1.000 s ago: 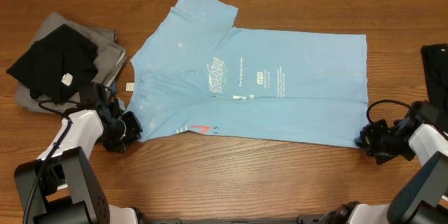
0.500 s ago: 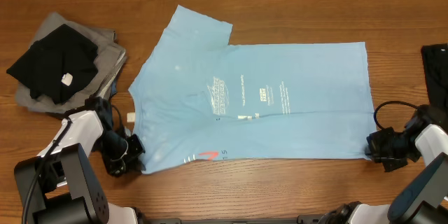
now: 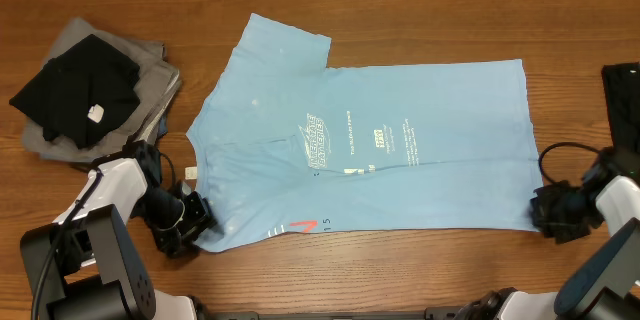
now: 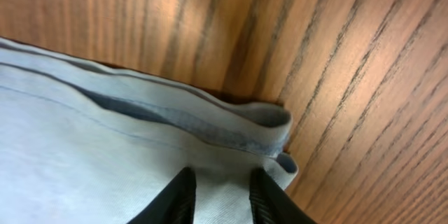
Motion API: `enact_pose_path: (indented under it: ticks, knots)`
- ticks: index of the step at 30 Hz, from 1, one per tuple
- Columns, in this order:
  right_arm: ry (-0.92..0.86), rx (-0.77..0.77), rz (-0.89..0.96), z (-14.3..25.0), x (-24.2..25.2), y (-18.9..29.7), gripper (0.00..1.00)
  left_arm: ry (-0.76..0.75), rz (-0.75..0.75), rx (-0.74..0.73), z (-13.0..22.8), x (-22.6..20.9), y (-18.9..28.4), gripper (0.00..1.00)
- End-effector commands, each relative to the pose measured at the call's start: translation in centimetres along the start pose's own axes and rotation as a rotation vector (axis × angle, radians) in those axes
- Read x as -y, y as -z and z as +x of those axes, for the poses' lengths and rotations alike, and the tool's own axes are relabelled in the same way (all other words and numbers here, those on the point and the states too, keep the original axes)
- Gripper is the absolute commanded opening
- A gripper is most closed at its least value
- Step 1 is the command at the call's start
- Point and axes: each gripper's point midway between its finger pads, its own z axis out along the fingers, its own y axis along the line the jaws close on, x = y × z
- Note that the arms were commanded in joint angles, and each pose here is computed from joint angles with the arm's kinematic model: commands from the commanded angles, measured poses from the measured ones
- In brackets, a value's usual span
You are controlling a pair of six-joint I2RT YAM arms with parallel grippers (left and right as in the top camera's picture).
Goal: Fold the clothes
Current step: 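Grasp both lower hem corners and tug the shirt outward, then release the hem and raise both grippers away from the shirt, then move both grippers to the shirt's top corners and grasp them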
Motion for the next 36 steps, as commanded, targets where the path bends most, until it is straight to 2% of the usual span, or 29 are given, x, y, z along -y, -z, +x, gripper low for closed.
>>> enact_pose_path:
  ticks: [1, 6, 12, 17, 18, 20, 23, 28, 34, 36]
  knots:
    - [0.019, 0.08, -0.18, -3.1, -3.8, 4.3, 0.38, -0.11, 0.064, 0.029, -0.9, 1.4, 1.0, 1.0]
    - [0.073, 0.125, -0.389, -4.3, -8.1, 11.3, 0.47, -0.198, 0.137, 0.136, -2.8, 4.3, 5.9, 1.0]
    - [0.281, 0.081, -0.684, -2.1, -13.1, 18.3, 0.54, -0.378, 0.261, 0.4, -4.8, 10.5, 16.6, 1.0]
    - [0.357, 0.087, -0.777, -1.2, -15.2, 20.9, 0.6, -0.701, 0.43, 0.612, -4.1, 17.4, 24.4, 1.0]
    - [0.374, 0.092, -0.783, -1.0, -15.7, 21.0, 0.62, -0.737, 0.444, 0.663, -4.2, 18.4, 25.7, 1.0]
    - [0.435, 0.11, -0.795, -0.6, -16.7, 21.0, 0.65, -0.703, 0.424, 0.727, -5.2, 19.1, 27.1, 1.0]
    - [0.524, 0.137, -0.788, 0.0, -18.4, 20.5, 0.73, -0.706, 0.389, 0.755, -6.2, 20.3, 27.4, 1.0]
    - [0.579, 0.164, -0.743, -0.4, -21.1, 17.9, 0.8, -0.756, 0.312, 0.748, -9.6, 23.2, 25.4, 1.0]
    - [0.628, 0.122, -0.728, 0.5, -21.9, 16.2, 0.8, -0.769, 0.175, 0.728, -16.1, 26.7, 20.4, 0.99]
    - [0.619, 0.101, -0.715, 0.8, -21.5, 15.9, 0.8, -0.726, 0.104, 0.744, -18.7, 27.0, 18.7, 0.96]
